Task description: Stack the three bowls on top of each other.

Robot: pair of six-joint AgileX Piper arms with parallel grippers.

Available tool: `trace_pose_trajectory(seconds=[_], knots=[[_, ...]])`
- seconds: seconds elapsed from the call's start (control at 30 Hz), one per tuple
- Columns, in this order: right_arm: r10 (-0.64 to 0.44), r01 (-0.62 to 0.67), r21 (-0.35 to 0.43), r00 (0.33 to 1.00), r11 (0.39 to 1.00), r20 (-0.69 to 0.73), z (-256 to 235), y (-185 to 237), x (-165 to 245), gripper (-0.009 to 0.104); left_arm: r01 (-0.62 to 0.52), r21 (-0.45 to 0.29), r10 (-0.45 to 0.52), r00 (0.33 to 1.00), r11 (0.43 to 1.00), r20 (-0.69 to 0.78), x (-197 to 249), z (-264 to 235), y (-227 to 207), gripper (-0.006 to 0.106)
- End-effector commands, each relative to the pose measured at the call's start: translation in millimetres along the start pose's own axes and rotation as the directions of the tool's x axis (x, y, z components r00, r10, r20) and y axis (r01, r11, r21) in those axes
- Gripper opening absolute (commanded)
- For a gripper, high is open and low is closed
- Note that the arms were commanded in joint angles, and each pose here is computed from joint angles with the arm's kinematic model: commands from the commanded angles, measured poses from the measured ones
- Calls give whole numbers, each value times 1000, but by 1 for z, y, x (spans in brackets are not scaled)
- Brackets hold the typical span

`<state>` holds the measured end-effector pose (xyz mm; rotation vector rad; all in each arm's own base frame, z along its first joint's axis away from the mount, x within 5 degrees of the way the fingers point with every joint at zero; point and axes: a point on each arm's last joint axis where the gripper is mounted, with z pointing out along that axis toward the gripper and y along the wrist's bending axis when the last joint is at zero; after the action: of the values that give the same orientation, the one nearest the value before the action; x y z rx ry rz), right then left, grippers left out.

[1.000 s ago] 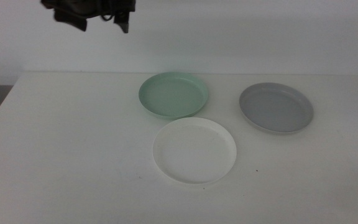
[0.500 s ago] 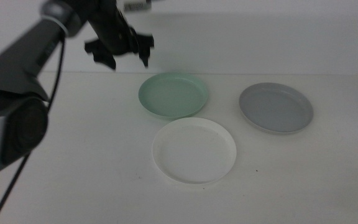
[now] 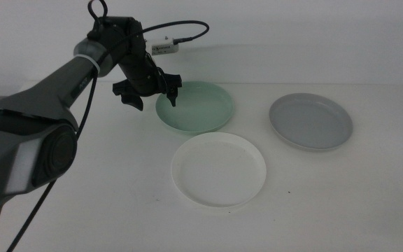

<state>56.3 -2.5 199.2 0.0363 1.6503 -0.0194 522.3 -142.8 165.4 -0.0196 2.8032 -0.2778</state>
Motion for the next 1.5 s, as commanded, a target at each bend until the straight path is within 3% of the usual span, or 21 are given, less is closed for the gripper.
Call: trace_pose_trajectory(seconds=[0.0, 0.13, 0.23, 0.5, 0.53, 0.63, 0.8, 0.93, 1.13, 1.47], knots=[[-11, 11, 3, 1000, 1000, 9, 0, 0, 0, 92, 10, 19, -10, 1000, 1000, 15, -1, 2, -3, 90], [-11, 11, 3, 1000, 1000, 9, 0, 0, 0, 92, 8, 23, -8, 1000, 1000, 3, 1, 13, -2, 83], [-11, 11, 3, 1000, 1000, 9, 0, 0, 0, 92, 12, 30, -12, 1000, 999, 2, 1, 15, -3, 69], [-11, 11, 3, 1000, 1000, 9, 0, 0, 0, 92, 24, 52, -26, 999, 998, 27, -1, 15, -4, 0], [-11, 11, 3, 1000, 1000, 9, 0, 0, 0, 92, 25, 57, -27, 999, 998, 36, -2, 15, -5, -2], [-11, 11, 3, 1000, 1000, 9, 0, 0, 0, 92, 29, 91, -36, 996, 995, 85, -10, 0, -8, -2], [-11, 11, 3, 1000, 1000, 9, 0, 0, 0, 92, -81, 79, 55, 955, 994, 291, -31, -85, -20, -2], [-11, 11, 3, 1000, 1000, 9, 0, 0, 0, 92, -108, 97, 77, 956, 989, 282, -24, -128, -28, -2], [-11, 11, 3, 1000, 1000, 9, 0, 0, 0, 92, -176, 15, 164, 943, 984, 290, 11, -172, -53, -2], [-11, 11, 3, 1000, 1000, 9, 0, 0, 0, 92, -109, 134, 75, 968, 985, 238, 96, -203, -49, -2]])
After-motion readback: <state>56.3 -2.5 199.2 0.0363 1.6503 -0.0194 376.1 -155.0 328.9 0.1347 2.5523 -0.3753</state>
